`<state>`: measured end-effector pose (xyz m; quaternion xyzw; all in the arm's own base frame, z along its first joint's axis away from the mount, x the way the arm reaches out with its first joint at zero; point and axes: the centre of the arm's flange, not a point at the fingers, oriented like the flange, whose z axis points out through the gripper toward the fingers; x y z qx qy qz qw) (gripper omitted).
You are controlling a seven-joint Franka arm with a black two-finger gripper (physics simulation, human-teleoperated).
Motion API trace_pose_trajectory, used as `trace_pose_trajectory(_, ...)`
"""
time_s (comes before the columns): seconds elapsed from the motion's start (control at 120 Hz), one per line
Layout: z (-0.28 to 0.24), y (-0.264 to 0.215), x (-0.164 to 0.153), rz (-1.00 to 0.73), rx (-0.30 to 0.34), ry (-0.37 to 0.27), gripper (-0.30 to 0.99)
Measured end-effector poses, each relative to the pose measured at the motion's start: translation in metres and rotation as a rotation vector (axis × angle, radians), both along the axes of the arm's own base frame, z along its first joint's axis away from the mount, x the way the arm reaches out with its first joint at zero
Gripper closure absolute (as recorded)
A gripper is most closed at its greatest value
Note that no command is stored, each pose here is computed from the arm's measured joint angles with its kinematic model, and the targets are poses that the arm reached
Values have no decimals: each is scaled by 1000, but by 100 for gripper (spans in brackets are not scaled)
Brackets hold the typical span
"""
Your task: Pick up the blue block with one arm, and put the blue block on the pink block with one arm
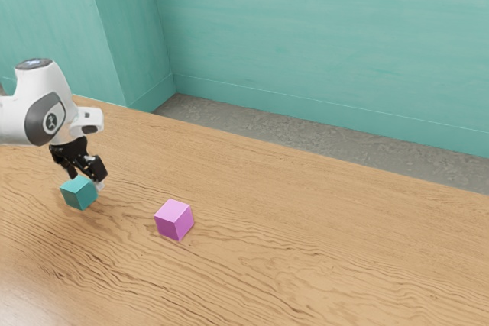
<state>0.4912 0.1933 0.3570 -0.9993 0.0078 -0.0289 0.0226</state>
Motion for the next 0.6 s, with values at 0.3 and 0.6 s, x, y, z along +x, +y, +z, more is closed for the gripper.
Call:
trace_pose_trajectory(0.3,-39,97,-37,106,-27,-8,0)
trace_pose_trajectory(0.6,-52,93,-21,23,-19,-57,0)
